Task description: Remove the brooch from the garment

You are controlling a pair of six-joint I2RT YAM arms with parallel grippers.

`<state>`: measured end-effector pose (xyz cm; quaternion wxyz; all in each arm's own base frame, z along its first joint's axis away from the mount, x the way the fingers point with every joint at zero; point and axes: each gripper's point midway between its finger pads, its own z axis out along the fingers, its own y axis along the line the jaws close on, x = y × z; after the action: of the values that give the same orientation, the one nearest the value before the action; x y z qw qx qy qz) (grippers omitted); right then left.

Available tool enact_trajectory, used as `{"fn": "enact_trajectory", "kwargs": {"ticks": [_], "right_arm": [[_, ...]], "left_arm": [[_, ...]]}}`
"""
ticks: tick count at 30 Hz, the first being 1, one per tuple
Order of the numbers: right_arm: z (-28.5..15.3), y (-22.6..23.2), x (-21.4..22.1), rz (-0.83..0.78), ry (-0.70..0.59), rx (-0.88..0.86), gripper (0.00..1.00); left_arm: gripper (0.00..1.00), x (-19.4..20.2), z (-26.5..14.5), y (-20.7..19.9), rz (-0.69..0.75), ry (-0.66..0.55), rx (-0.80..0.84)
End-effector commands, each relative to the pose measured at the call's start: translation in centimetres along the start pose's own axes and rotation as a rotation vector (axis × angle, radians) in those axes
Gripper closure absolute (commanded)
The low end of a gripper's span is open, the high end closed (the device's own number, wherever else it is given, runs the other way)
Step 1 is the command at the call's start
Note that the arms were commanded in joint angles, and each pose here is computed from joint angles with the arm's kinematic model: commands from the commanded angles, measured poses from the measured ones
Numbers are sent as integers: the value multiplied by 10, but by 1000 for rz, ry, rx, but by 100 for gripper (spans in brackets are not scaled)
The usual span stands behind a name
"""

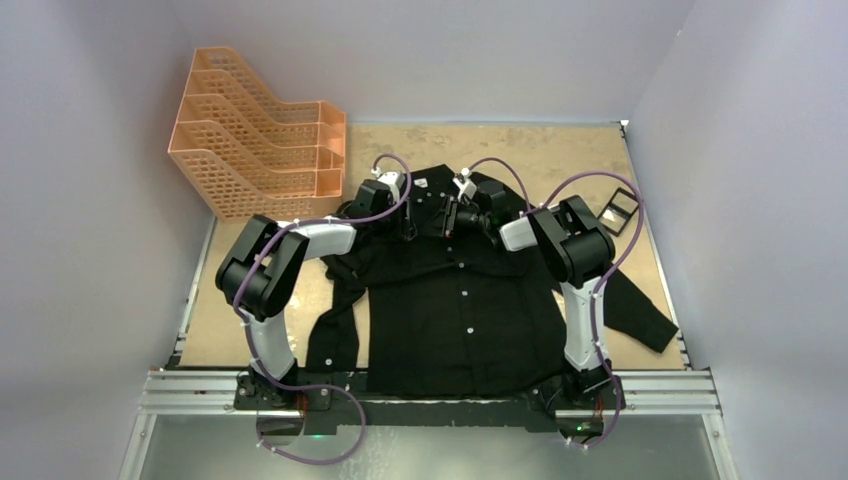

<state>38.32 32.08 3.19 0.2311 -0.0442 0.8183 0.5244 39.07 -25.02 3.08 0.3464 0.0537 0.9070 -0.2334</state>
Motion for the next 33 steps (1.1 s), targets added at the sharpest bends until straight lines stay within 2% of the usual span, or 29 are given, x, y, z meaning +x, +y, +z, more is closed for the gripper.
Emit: {"fn": "enact_trajectory", "kwargs": {"ticks": [1, 13, 22, 27, 33], "right_arm": [[5, 21, -8, -33, -5, -83, 72], [12, 24, -6, -17, 5, -115, 76], [13, 29, -9, -16, 3, -128, 77], [16, 27, -8, -4, 9, -121, 77], [18, 29, -9, 3, 13, -129, 77]], "left_arm": [[55, 0, -1, -5, -24, -7, 42], [56, -6, -10, -10, -23, -27, 58], [50, -18, -22, -6, 27, -75, 28], [47, -28, -33, -5, 105, -124, -12], [43, -26, -39, -9, 319, -148, -126]]}}
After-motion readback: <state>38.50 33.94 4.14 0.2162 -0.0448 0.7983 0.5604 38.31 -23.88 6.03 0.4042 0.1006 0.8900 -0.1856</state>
